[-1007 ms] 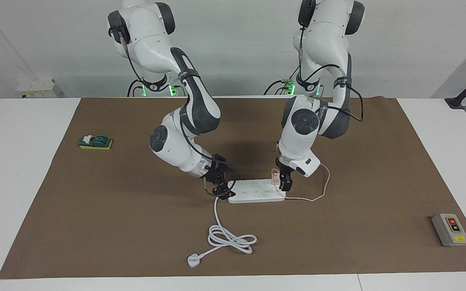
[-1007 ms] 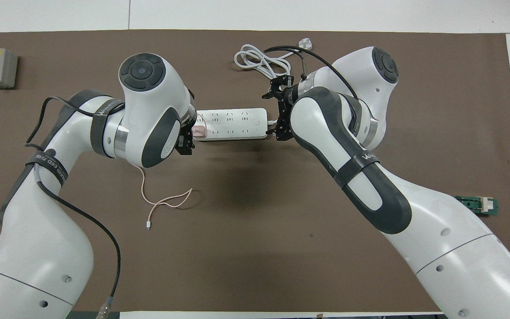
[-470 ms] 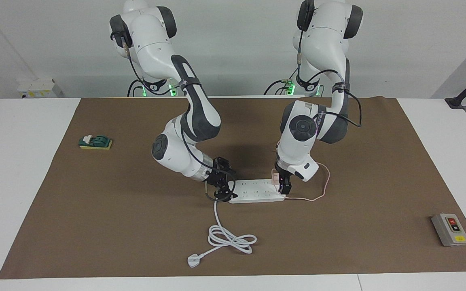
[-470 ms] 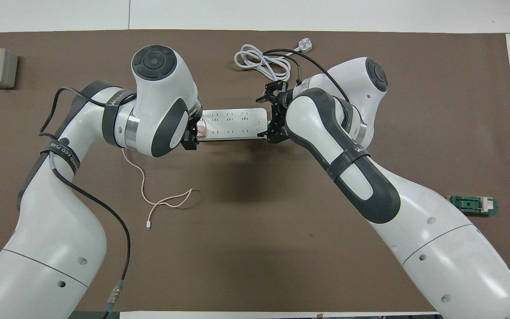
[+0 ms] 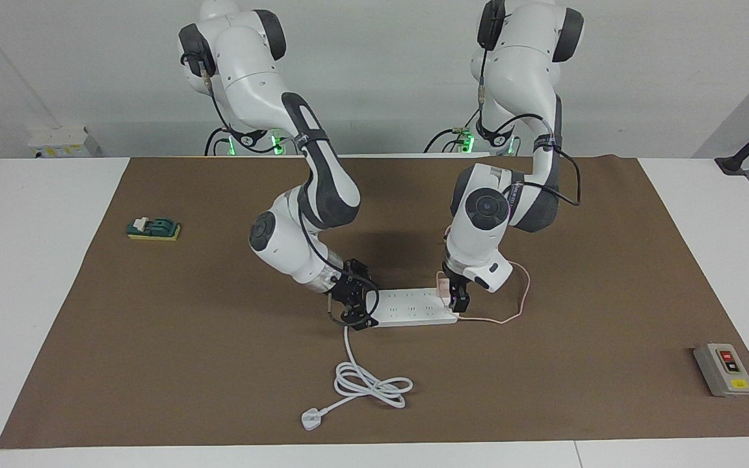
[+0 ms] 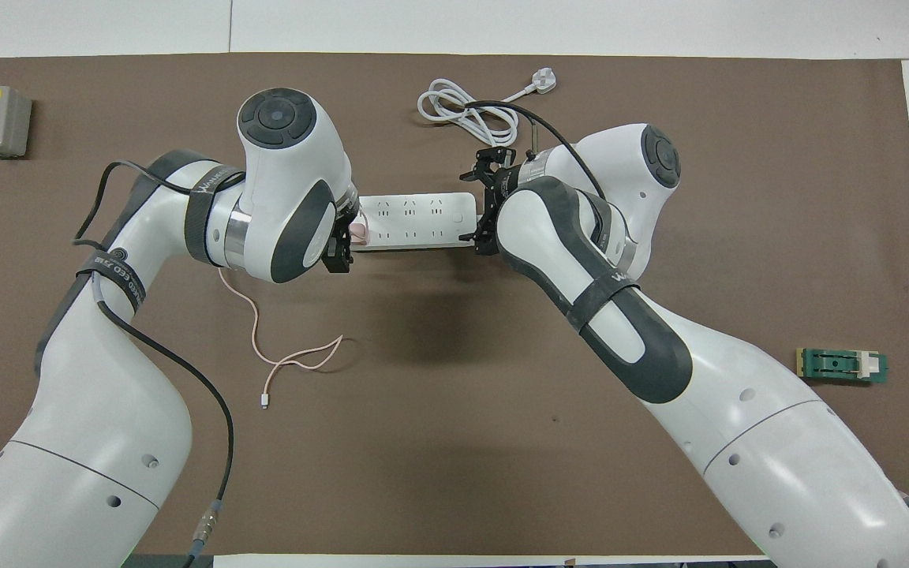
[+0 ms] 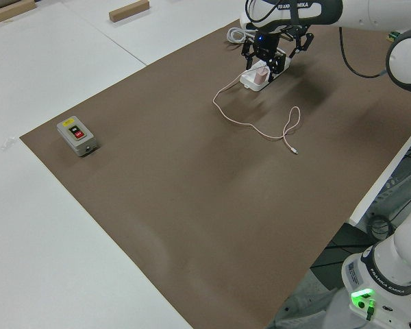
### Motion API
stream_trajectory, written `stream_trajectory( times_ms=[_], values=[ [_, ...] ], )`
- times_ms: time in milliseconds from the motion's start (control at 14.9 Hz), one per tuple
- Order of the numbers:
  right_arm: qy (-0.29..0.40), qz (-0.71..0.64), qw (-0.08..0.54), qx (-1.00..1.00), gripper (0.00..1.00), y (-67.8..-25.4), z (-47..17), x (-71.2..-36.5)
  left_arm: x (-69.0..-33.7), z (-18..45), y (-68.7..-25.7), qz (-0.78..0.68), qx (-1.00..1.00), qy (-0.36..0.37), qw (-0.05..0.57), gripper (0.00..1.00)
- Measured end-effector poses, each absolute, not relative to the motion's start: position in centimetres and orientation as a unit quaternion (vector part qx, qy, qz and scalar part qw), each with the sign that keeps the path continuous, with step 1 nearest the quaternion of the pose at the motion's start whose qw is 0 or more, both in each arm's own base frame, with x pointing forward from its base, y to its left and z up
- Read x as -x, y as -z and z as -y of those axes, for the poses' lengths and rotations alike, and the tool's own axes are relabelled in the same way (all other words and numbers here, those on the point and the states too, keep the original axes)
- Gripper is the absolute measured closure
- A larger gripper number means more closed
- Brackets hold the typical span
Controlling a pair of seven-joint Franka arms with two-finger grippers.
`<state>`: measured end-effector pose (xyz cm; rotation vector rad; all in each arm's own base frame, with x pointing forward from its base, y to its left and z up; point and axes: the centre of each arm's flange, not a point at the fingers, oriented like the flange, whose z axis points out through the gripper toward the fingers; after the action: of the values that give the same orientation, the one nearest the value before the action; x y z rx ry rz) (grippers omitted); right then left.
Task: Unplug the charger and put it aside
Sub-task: 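Grasp the pink charger with the left gripper while the right gripper holds the strip, then pull the charger out of the strip with the left gripper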
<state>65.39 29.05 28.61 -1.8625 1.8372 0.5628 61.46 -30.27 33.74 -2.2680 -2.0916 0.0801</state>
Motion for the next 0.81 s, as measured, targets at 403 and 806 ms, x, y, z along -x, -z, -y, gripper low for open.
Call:
stream_trajectory(
  times_ms=[403,806],
  values=[
    [-0.209,-0.604,0.229,0.734,0.00,-27.3,-29.7,-64.9,-61.8,30.7,-33.6,0.670,0.742,-0.012,-0.005,0.00],
    [-0.204,-0.587,0.233,0.748,0.00,-26.9,-29.8,-65.0,-59.1,30.9,-33.9,0.662,0.749,-0.009,-0.015,0.00]
  ],
)
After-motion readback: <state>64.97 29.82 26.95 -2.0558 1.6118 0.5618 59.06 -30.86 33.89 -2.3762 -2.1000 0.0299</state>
